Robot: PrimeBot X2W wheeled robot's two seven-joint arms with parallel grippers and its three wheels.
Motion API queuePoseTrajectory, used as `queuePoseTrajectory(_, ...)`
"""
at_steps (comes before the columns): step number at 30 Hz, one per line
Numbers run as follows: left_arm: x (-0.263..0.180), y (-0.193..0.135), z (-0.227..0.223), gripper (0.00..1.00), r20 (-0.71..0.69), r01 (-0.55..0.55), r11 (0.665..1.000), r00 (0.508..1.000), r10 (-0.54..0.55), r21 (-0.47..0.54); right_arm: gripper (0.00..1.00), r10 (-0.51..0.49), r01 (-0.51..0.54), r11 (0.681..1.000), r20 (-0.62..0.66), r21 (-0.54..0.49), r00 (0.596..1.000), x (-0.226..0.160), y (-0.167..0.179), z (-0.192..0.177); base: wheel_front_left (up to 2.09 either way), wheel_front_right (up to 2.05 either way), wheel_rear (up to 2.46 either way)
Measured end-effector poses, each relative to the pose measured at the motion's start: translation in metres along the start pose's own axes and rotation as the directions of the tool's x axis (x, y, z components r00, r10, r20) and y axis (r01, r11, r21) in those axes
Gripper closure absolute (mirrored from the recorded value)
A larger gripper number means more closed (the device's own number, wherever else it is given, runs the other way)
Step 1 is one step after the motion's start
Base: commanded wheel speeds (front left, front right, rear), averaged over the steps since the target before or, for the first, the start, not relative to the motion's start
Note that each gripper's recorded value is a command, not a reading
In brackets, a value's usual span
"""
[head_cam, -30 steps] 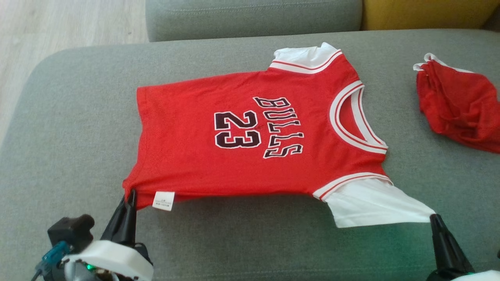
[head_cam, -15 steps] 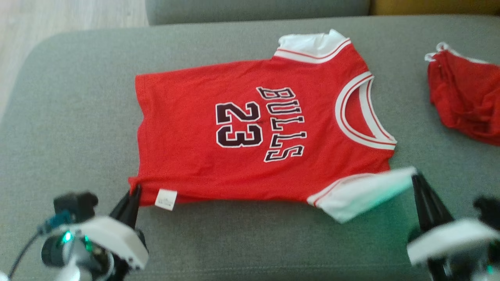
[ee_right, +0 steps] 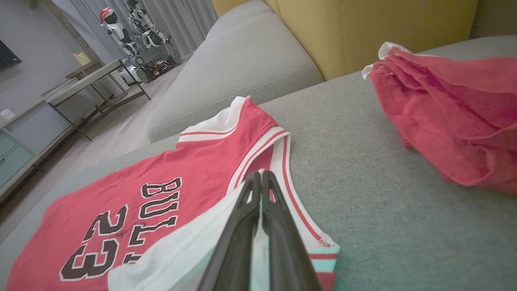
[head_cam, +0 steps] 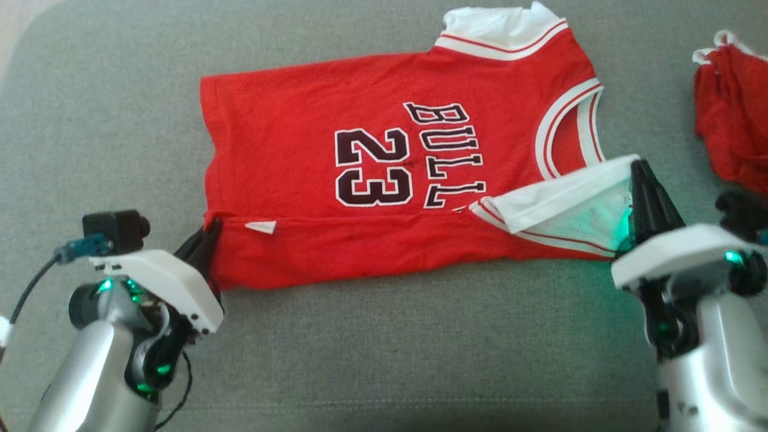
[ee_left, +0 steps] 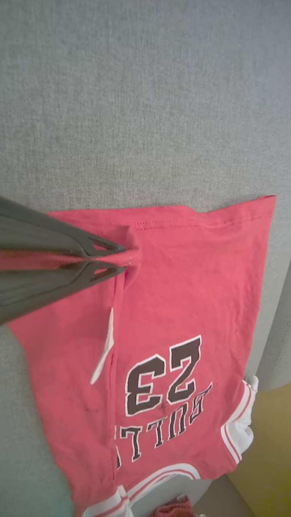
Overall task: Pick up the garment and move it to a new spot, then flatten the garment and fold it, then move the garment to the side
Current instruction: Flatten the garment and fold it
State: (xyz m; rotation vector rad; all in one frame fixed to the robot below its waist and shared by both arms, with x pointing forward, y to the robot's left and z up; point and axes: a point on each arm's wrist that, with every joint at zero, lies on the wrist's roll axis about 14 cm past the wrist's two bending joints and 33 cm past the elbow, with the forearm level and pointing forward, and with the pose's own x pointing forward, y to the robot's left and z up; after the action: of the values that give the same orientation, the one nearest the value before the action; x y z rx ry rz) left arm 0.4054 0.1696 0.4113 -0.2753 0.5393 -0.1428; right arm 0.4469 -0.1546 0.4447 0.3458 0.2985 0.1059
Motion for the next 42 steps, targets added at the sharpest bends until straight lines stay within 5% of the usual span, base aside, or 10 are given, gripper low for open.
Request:
queuePoseTrajectory(6, 0.014, 0.008, -0.019, 1.00, -0.059, -0.011, 1.000, 0.998, 0.010, -0.023, 1.00, -0.001, 0.001, 1.000, -0.058, 0.008, 0.998, 0.023, -0.001, -0.017, 0.00, 0.00, 0.00)
queuePoseTrajectory(7, 0.015, 0.007, -0.021, 0.67, -0.060, -0.007, 1.000, 0.998, 0.005, -0.028, 0.89, 0.002, -0.002, 1.000, -0.062, 0.011, 0.998, 0.025, 0.001, -0.021, 0.00, 0.00, 0.00)
queuePoseTrajectory(8, 0.016, 0.006, -0.022, 0.06, -0.056, -0.007, 0.999, 0.998, 0.005, -0.033, 0.53, 0.007, -0.006, 1.000, -0.064, 0.014, 0.998, 0.025, 0.002, -0.023, 0.00, 0.00, 0.00)
queuePoseTrajectory(9, 0.017, 0.006, -0.022, 0.00, -0.048, -0.003, 0.999, 0.999, 0.001, -0.037, 0.00, 0.012, -0.010, 1.000, -0.062, 0.023, 0.998, 0.025, 0.004, -0.025, 0.00, 0.00, 0.00)
queuePoseTrajectory(15, 0.015, 0.000, -0.008, 0.00, 0.106, -0.001, 0.996, 0.994, 0.010, -0.086, 0.00, 0.064, -0.064, 0.998, 0.071, 0.004, 0.995, 0.024, 0.019, -0.005, 0.00, 0.00, 0.00)
queuePoseTrajectory(23, -0.014, 0.006, 0.021, 0.00, 0.362, -0.063, 0.995, 0.928, 0.084, -0.071, 0.00, 0.116, -0.072, 0.982, 0.253, -0.176, 0.960, 0.001, 0.026, 0.034, 0.00, 0.00, 0.00)
queuePoseTrajectory(27, -0.025, 0.002, 0.031, 0.00, 0.420, -0.067, 0.995, 0.903, 0.094, -0.080, 0.00, 0.116, -0.060, 0.976, 0.263, -0.212, 0.958, -0.012, 0.026, 0.034, 0.00, 0.00, 0.00)
queuePoseTrajectory(35, -0.056, -0.009, 0.048, 0.00, 0.513, -0.111, 0.992, 0.855, 0.068, 0.054, 0.00, 0.077, -0.019, 0.971, 0.238, -0.238, 0.968, -0.046, 0.015, 0.022, 0.00, 0.00, 0.00)
queuePoseTrajectory(42, -0.066, -0.014, 0.026, 0.00, 0.476, -0.120, 0.983, 0.879, 0.040, 0.140, 0.00, 0.052, -0.003, 0.973, 0.208, -0.230, 0.977, -0.066, 0.011, 0.011, 0.00, 0.00, 0.00)
